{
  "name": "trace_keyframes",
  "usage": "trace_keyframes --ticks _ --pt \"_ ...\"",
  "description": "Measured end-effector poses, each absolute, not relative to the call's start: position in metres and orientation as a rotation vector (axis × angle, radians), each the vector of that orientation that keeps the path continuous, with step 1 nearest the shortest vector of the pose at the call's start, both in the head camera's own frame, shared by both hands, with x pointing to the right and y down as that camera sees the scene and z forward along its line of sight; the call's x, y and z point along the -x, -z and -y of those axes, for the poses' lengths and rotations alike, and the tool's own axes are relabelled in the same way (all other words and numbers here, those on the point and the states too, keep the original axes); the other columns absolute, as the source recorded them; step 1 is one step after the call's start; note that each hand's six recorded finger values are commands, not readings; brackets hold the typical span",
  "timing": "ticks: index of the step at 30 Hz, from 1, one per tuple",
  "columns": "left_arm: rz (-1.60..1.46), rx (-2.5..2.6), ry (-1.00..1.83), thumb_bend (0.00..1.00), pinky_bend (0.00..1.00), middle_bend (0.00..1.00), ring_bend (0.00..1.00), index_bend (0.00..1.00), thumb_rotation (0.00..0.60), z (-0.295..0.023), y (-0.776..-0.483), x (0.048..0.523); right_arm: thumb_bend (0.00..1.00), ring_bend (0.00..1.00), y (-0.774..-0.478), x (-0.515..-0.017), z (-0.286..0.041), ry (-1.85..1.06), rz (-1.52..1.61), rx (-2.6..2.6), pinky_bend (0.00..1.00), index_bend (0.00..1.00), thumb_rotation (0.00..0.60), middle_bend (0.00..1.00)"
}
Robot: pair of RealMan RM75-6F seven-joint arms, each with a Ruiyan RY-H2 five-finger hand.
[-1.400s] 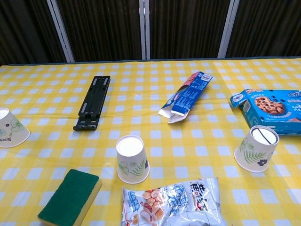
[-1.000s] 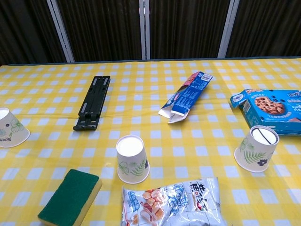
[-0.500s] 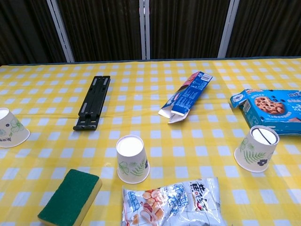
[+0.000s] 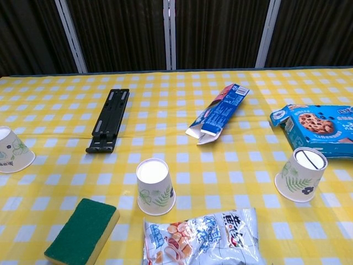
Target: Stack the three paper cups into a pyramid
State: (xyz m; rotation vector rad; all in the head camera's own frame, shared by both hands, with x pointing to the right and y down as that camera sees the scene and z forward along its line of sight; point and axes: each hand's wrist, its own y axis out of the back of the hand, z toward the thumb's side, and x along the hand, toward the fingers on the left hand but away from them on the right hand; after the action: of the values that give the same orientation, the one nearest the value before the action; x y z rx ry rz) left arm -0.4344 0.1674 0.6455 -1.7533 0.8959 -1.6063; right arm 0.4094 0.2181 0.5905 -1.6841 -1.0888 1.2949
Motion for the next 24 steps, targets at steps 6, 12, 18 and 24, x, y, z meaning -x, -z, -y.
trace_keyframes --ticks 6,12,18,24 --pt "-0.891 1.756 1.626 0.24 0.0 0.0 0.0 0.25 0.6 -0.165 -0.653 0.436 0.15 0.0 -0.59 -0.409 -0.218 -1.292 1.09 1.684 0.0 0.06 0.6 0.0" --pt "-0.888 1.763 1.646 0.27 0.0 0.0 0.0 0.25 0.6 -0.163 -0.661 0.438 0.15 0.0 -0.591 -0.409 -0.219 -1.297 1.085 1.683 0.0 0.06 0.6 0.0" --pt "-0.862 1.776 1.67 0.31 0.0 0.0 0.0 0.26 0.6 -0.165 -0.672 0.438 0.15 0.0 -0.591 -0.41 -0.218 -1.298 1.089 1.682 0.0 0.06 0.6 0.0" --pt "-0.863 1.787 1.679 0.31 0.0 0.0 0.0 0.28 0.6 -0.164 -0.678 0.437 0.15 0.0 -0.59 -0.41 -0.219 -1.296 1.091 1.685 0.0 0.06 0.6 0.0"
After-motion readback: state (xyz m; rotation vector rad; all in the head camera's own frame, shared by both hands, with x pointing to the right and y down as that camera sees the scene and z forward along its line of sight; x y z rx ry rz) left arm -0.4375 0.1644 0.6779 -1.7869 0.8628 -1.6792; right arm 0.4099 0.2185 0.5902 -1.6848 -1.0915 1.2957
